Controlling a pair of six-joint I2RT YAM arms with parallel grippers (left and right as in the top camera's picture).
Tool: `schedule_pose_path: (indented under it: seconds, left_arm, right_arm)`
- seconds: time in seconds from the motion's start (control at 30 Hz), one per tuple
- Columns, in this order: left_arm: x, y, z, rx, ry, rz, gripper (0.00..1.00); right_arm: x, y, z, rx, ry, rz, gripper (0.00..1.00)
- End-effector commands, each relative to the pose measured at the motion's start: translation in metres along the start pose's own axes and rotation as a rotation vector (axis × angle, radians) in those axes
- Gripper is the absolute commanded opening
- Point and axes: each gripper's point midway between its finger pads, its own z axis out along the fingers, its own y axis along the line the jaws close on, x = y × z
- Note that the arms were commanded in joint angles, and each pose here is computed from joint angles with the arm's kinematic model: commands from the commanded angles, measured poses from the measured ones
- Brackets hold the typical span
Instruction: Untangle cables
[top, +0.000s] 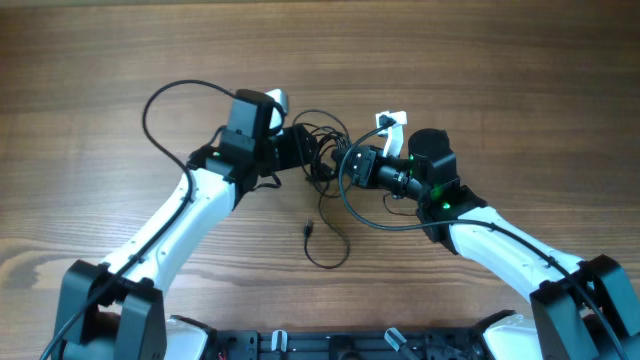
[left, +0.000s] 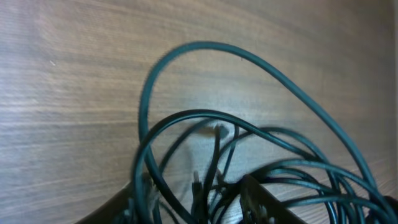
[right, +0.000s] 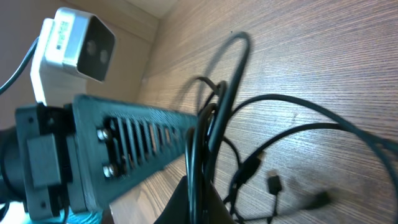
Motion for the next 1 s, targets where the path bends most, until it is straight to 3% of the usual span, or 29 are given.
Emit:
schedule_pose_path:
  seconds: [0.0,0.07,0.1,0.23,0.47,0.57,0.63,0.7,0.8,0.87,0.97]
  left_arm:
    - [0.013,0.029,0.014,-0.158,0.029,0.035,0.27]
    - [0.007,0.062,0.009,-0.334,-0.009,0.072,0.09]
    - [-0.001,0.080,0.001,-0.435,-0.053,0.075,0.04]
    - [-0.036,0.126,-0.031,-0.687,-0.207,0.078,0.04]
    - [-0.070,0.174,-0.064,-0.679,-0.322,-0.240,0.04]
    - [-0.078,0.189,-0.071,-0.548,-0.314,-0.397,0.04]
    - [-0.087,0.186,-0.072,-0.340,-0.279,-0.461,0.04]
    - [-0.095,0.165,-0.076,-0.092,-0.232,-0.383,0.04]
    - [-0.088,0.102,-0.107,0.419,-0.153,-0.130,0.04]
    - [-0.077,0.084,-0.114,0.534,-0.114,-0.092,0.04]
    - [-0.057,0.063,-0.103,0.562,-0.028,-0.071,0.04]
  right_arm:
    - [0.000,0.003,0.001,-0.022,0.008,-0.068,0.04]
    - [0.000,0.002,0.000,-0.020,0.008,-0.112,0.04]
    - [0.000,0.002,0.000,-0.018,0.009,-0.122,0.04]
    - [0.003,-0.002,0.000,-0.006,0.022,-0.138,0.04]
    - [0.015,-0.018,-0.001,0.057,0.068,-0.139,0.04]
    - [0.013,-0.025,-0.002,0.093,0.055,-0.129,0.04]
    - [0.009,-0.034,-0.003,0.138,0.037,-0.118,0.05]
    - [0.006,-0.040,-0.005,0.162,0.022,-0.110,0.04]
    - [-0.005,-0.043,-0.008,0.173,-0.018,-0.080,0.05]
    - [-0.011,-0.039,-0.008,0.155,-0.043,-0.065,0.05]
    - [-0.024,-0.004,-0.006,0.001,-0.077,-0.124,0.07]
